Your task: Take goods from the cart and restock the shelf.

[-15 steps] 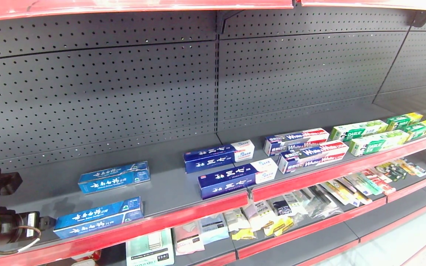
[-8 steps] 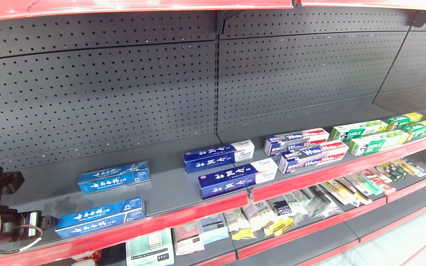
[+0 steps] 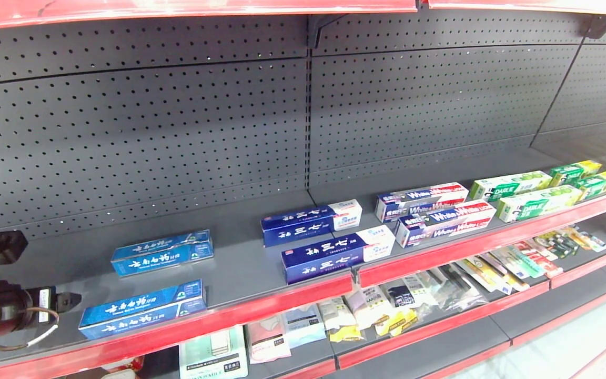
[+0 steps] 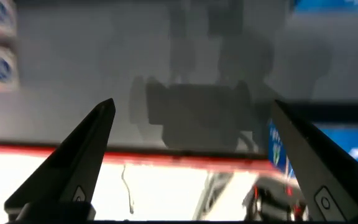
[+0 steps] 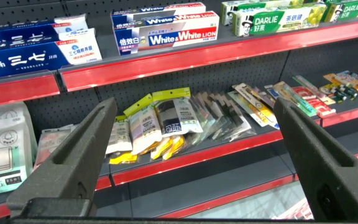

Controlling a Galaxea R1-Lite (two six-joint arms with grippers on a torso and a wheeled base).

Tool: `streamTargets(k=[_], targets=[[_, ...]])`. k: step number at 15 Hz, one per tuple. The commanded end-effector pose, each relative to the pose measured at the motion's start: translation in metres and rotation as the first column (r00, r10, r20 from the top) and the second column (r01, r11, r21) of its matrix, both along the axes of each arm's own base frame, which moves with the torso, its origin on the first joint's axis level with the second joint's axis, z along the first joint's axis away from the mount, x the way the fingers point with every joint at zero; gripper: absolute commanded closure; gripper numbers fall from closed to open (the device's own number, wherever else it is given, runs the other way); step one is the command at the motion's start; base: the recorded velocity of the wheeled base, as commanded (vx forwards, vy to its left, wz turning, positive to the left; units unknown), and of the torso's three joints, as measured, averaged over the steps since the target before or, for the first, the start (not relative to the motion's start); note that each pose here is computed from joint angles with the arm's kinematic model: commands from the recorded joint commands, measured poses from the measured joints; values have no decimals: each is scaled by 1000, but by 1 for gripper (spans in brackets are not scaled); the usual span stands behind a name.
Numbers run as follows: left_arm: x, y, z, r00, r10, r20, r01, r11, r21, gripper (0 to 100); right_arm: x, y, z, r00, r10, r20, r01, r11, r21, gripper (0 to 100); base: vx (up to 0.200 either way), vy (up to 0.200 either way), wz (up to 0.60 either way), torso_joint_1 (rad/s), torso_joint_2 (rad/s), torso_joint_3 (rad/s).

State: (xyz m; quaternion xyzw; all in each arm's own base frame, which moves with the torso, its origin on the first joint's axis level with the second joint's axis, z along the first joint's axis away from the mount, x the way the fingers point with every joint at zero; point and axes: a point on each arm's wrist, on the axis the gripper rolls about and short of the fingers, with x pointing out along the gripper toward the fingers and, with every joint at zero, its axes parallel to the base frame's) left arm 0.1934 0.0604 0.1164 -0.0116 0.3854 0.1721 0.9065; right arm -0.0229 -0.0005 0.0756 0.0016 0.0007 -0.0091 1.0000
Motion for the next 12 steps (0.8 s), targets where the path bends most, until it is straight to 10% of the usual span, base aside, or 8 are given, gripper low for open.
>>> streamTargets(k=[1,2,4,7,12], targets=[[-8,0,27,989,-7,149,-1,998,57,0,0,0,0,1000,0,-2,0,1000,0,0,0,0,0,0,0,0],[-16,-2,42,976,-27,216,8,996,90,0,0,0,0,1000,1,-2,-1,1000,0,0,0,0,0,0,0,0],[-73,-26,77,883,-156,443,92,982,164,0,0,0,0,1000,0,-2,0,1000,0,0,0,0,0,0,0,0],[-167,-59,58,735,-370,568,296,929,221,0,0,0,0,1000,0,-2,0,1000,0,0,0,0,0,0,0,0],[-223,-72,-8,724,-392,567,328,919,217,0,0,0,0,1000,0,-2,0,1000,0,0,0,0,0,0,0,0]])
